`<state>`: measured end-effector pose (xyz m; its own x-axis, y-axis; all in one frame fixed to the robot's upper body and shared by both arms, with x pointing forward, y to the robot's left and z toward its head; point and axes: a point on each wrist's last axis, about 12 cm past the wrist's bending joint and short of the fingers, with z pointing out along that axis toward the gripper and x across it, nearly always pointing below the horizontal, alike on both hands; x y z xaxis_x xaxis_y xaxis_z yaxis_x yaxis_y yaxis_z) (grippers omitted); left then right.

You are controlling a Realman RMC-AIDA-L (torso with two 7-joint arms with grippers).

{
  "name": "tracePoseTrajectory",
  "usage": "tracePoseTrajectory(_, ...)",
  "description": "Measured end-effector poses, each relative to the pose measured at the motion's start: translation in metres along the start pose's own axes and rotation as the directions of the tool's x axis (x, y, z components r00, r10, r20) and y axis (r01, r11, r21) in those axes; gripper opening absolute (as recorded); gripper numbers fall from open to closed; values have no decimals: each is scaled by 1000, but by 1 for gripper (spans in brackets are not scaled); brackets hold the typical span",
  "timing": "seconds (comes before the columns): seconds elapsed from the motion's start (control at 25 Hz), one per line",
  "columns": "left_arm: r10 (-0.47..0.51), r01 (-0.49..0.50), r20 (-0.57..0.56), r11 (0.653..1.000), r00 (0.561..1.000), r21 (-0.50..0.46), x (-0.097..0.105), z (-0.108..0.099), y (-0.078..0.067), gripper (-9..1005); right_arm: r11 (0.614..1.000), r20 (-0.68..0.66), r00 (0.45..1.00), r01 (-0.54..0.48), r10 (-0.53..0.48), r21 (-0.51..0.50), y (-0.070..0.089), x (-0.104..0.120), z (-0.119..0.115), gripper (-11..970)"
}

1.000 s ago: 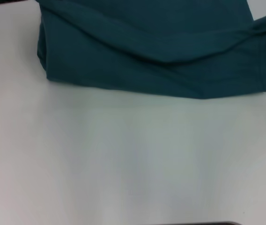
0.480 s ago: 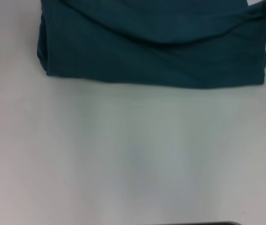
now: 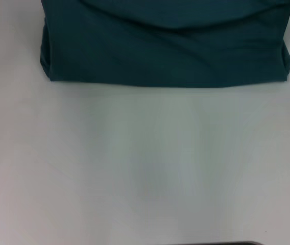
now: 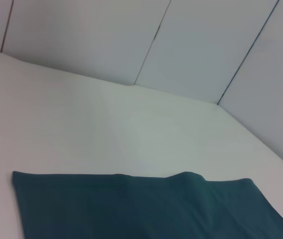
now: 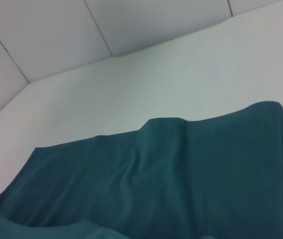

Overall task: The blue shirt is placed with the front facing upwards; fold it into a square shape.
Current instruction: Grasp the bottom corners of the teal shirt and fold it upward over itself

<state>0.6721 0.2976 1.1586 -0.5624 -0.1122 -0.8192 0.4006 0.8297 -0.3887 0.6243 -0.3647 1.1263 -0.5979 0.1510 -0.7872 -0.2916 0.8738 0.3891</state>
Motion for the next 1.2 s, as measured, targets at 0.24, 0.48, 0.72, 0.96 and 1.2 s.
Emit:
tracePoseTrajectory(0.24,6,-6,12,1000,1000,-16,-3,5,-2,5,999,4,1000,31,-31,13,3,-7,5,75)
tracePoseTrajectory(0.48,11,-11,13,1000,1000,-11,-6,10,-6,4,999,8,999,47,-47,16,5,-11,8,76)
tracePoseTrajectory(0.72,3,-3,23,1000,1000,-7,-3,12,-8,4,998,14,998,56,-57,42,3,-11,10,77)
tracePoseTrajectory(0.96,-16,16,24,1000,1000,-23,8,15,-7,3,996,5,998,69,-70,60,1,-2,15,78)
tracePoseTrajectory(1.2,-31,32,32,999,999,-22,17,16,-6,3,994,1,997,78,-79,76,1,5,20,79)
